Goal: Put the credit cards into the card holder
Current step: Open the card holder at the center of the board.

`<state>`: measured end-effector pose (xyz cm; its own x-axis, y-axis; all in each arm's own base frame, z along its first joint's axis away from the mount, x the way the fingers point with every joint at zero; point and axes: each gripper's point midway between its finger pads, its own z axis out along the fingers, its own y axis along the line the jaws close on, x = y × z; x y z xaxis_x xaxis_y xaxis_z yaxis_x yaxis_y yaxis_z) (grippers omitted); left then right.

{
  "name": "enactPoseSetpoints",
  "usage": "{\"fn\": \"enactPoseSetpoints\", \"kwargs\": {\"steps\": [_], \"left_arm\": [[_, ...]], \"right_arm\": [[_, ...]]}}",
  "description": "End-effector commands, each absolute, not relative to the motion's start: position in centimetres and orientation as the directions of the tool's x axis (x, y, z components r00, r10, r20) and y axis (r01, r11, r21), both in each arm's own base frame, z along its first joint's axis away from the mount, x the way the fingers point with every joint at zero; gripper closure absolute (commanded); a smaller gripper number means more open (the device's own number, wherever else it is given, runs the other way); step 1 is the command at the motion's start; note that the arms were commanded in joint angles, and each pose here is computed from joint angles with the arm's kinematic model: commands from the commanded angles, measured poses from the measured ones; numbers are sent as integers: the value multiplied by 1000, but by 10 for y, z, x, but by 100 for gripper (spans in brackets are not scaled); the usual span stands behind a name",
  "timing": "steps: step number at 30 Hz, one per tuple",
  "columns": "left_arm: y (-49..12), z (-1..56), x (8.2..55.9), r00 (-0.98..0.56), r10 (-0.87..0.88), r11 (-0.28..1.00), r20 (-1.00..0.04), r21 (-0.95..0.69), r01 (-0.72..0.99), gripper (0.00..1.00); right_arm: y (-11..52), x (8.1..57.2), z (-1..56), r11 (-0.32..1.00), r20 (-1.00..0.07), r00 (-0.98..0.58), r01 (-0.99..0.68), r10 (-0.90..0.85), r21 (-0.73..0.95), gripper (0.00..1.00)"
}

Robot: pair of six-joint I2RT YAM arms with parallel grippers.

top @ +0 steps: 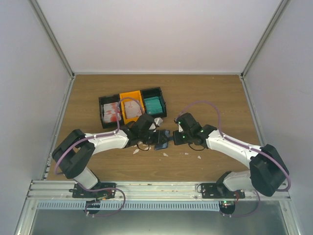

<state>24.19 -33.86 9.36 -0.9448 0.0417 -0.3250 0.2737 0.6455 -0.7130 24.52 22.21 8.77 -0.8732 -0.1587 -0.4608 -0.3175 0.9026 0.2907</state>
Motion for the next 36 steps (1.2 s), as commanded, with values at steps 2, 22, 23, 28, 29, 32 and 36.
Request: {"fn": "enactPoseSetpoints", "kwargs": {"steps": [2,22,23,28,29,32,36], "left_arm": [[-311,68,240,-951,-7,756,-311,-624,199,70],[-278,64,272,-903,-28,902,-429,-401,162,61],[-276,62,273,-902,-25,908,-431,-388,161,60],[-269,51,279,-898,-15,933,-439,-329,145,52],[-270,48,279,-900,-10,934,-435,-326,147,50],[-277,44,278,-904,9,925,-427,-339,169,51],[-283,37,273,-916,29,913,-401,-363,188,55]], "right_arm": [[208,248,72,938,-431,-892,-256,-137,232,100],[199,247,51,953,-409,-903,-230,-134,196,100],[199,246,50,953,-406,-904,-231,-136,195,100],[198,245,43,954,-402,-905,-232,-141,189,100],[197,245,42,955,-400,-906,-231,-141,186,100],[196,248,40,954,-413,-900,-236,-142,185,100],[198,258,41,947,-464,-873,-263,-150,187,99]]}}
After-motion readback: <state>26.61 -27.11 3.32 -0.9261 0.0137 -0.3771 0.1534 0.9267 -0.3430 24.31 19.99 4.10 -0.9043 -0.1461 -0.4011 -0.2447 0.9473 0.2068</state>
